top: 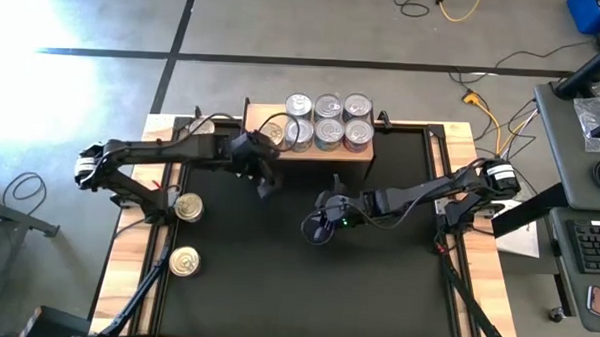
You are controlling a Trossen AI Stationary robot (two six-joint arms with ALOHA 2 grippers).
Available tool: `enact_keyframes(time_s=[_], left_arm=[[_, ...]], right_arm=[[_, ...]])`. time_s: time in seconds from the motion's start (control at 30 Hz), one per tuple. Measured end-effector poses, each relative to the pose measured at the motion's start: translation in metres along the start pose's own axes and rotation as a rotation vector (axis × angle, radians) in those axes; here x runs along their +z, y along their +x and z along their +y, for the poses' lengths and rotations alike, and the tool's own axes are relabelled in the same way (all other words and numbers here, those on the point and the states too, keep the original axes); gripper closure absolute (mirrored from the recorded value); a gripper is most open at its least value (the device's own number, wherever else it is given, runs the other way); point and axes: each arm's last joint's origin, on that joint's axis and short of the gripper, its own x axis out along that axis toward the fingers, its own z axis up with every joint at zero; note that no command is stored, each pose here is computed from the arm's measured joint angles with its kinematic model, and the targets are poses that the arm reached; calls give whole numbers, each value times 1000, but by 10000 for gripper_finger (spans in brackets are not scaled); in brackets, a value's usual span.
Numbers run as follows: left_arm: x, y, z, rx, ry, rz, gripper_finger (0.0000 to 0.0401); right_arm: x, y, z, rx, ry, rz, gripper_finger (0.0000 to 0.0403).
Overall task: Stack canned seafood by type on shelf
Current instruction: Put the blue pink tuna can on the shelf
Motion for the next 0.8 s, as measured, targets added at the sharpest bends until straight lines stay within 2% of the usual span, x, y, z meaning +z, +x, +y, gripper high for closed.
enact_keyframes(time_s=[0.17,0.23,0.3,0.57,0.8], left_arm=[[-4,3,5,75,176,44,352],[-8,4,7,82,232,77,387],[-11,7,9,87,263,82,384],[-13,24,22,112,214,-14,398],[-6,27,42,238,193,-51,401]], right_arm=[[0,0,0,4,-25,3,364],[-1,0,0,1,-33,12,364],[-4,0,-1,-7,-36,36,364],[-16,-3,3,7,-39,149,365],[-22,-4,6,-7,-13,180,377]])
